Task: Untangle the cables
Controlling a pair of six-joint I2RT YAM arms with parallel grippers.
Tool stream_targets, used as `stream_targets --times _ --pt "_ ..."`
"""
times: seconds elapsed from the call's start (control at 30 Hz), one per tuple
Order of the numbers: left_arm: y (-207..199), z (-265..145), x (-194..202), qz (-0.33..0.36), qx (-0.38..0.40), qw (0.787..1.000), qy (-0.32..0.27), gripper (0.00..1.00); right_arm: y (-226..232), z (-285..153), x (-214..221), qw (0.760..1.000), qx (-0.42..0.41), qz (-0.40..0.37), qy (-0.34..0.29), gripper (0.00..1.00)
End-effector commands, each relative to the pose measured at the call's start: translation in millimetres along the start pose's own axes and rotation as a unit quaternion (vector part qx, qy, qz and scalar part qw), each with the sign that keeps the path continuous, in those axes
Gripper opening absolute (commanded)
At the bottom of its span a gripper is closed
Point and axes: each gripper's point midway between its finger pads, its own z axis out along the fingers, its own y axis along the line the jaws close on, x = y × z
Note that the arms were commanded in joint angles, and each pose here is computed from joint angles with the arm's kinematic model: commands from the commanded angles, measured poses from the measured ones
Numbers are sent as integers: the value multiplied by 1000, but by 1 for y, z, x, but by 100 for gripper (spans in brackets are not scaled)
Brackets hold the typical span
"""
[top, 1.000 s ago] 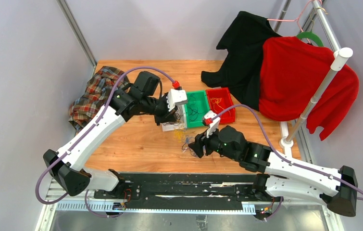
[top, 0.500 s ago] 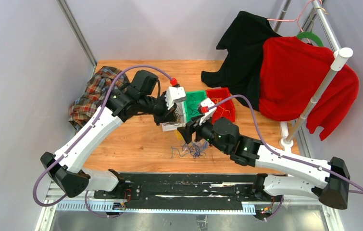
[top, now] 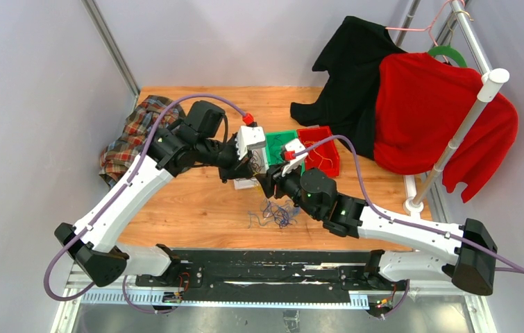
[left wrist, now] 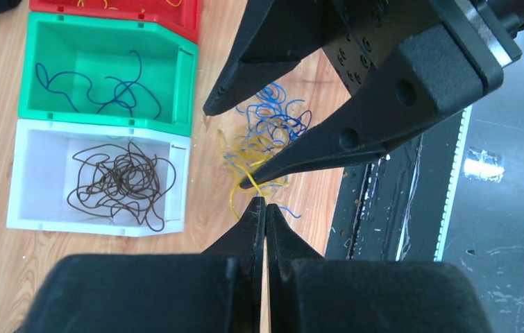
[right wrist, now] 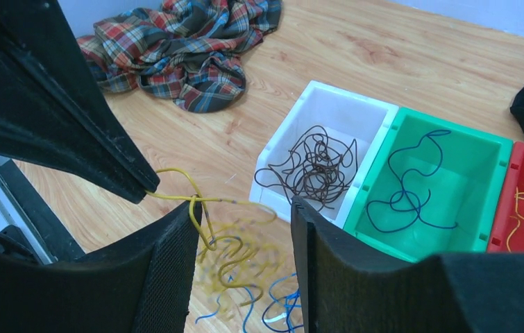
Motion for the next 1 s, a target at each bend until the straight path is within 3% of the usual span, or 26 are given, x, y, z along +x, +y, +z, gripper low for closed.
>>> stream_targets --times 0.0,0.3,0.97 --pt "-13 -12 -10 12 13 1000 -15 1 -10 0 -24 999 23 7 -45 50" --pt "-25 -17 -19 -1 41 999 -25 0 -8 10 -13 999 30 15 -42 50" --pt "-37 -50 -75 11 51 995 -86 0 -6 16 68 998 34 48 24 41"
